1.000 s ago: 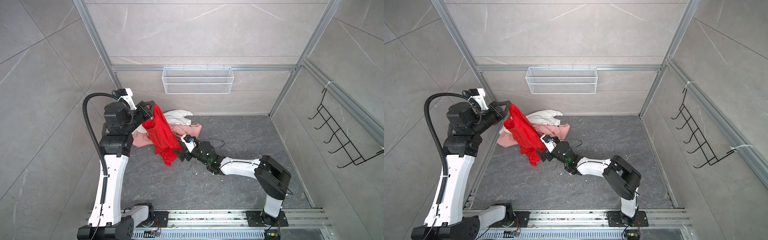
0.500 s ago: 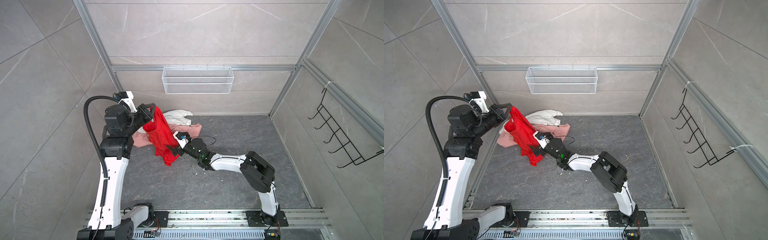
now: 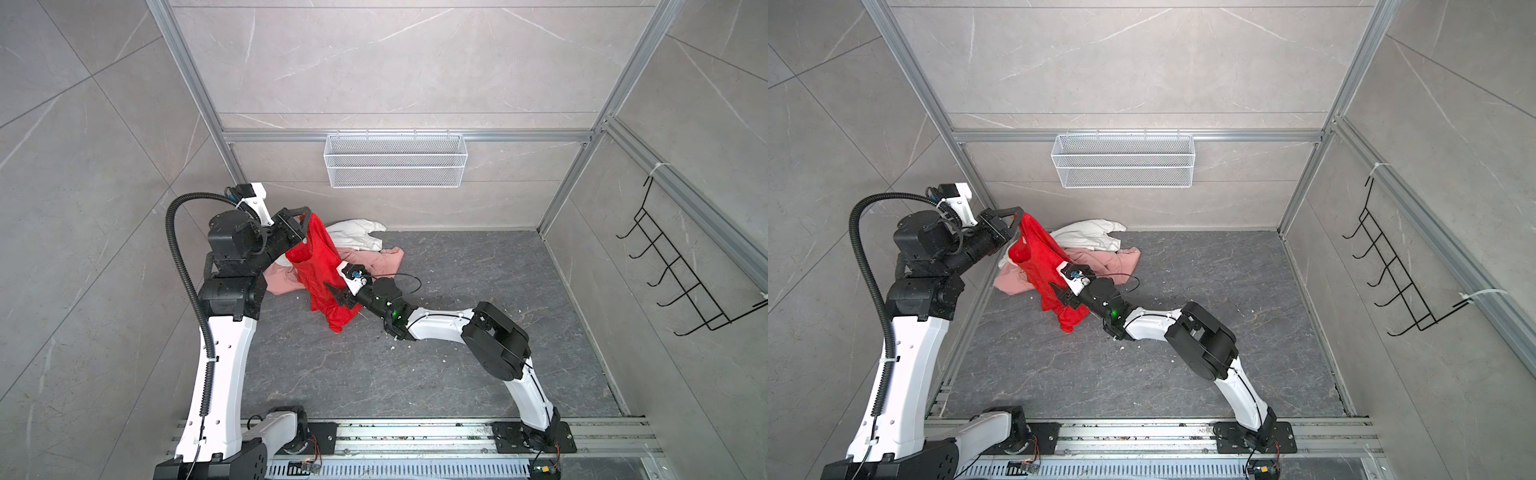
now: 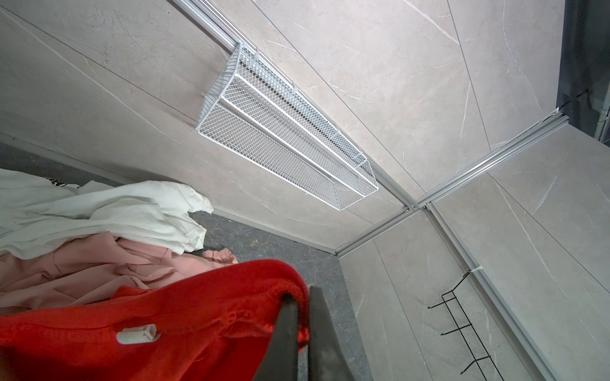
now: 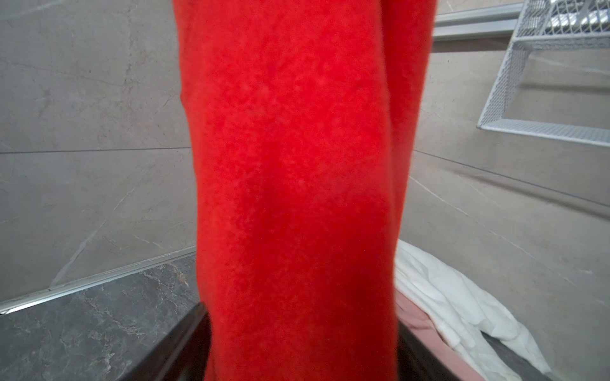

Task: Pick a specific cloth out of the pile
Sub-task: 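Grasp the hanging red cloth with the right gripper below the left gripper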

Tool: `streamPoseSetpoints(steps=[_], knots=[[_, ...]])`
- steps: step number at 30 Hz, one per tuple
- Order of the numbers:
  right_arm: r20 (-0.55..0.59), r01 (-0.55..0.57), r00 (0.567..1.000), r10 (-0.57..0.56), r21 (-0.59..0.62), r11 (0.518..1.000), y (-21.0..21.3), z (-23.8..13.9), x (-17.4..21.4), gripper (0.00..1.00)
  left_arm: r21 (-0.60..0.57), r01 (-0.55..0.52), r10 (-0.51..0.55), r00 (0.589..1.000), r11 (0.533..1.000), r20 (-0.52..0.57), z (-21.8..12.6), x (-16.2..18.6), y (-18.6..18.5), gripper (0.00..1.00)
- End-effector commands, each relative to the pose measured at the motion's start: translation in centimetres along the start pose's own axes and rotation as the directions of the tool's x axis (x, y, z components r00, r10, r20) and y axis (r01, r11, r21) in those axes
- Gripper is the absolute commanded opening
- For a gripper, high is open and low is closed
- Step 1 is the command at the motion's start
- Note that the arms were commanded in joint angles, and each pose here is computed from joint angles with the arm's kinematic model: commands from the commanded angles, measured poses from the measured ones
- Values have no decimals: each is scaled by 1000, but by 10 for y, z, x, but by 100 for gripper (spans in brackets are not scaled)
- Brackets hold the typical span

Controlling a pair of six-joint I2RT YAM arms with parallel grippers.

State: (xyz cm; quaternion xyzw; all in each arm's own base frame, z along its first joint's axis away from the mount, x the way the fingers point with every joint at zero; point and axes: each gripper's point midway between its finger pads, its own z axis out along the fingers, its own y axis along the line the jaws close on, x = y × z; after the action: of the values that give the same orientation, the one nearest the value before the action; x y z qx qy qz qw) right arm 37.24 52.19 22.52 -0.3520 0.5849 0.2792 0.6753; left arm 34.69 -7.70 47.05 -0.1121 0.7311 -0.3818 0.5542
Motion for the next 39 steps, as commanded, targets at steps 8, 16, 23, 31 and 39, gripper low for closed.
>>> streamPoseSetpoints(steps=[8, 16, 23, 31, 39], knots=[[64, -38, 997, 39, -11, 999, 5, 3, -8, 35, 110, -68, 59, 995, 992, 76, -21, -17, -37, 0], [100, -39, 994, 40, -12, 999, 5, -5, -27, 12, 111, -76, 68, 995, 991, 79, -21, -19, -39, 0], [139, -28, 990, 29, -12, 1000, 5, -14, -50, 9, 110, -89, 79, 993, 990, 88, -25, -21, -42, 0], [179, -10, 984, 12, -12, 1000, 7, -23, -75, 4, 89, -124, 114, 987, 988, 113, -39, -24, -47, 0], [209, 7, 978, -5, -7, 1000, 9, -27, -94, 1, 95, -144, 131, 983, 985, 129, -45, -30, -55, 0]])
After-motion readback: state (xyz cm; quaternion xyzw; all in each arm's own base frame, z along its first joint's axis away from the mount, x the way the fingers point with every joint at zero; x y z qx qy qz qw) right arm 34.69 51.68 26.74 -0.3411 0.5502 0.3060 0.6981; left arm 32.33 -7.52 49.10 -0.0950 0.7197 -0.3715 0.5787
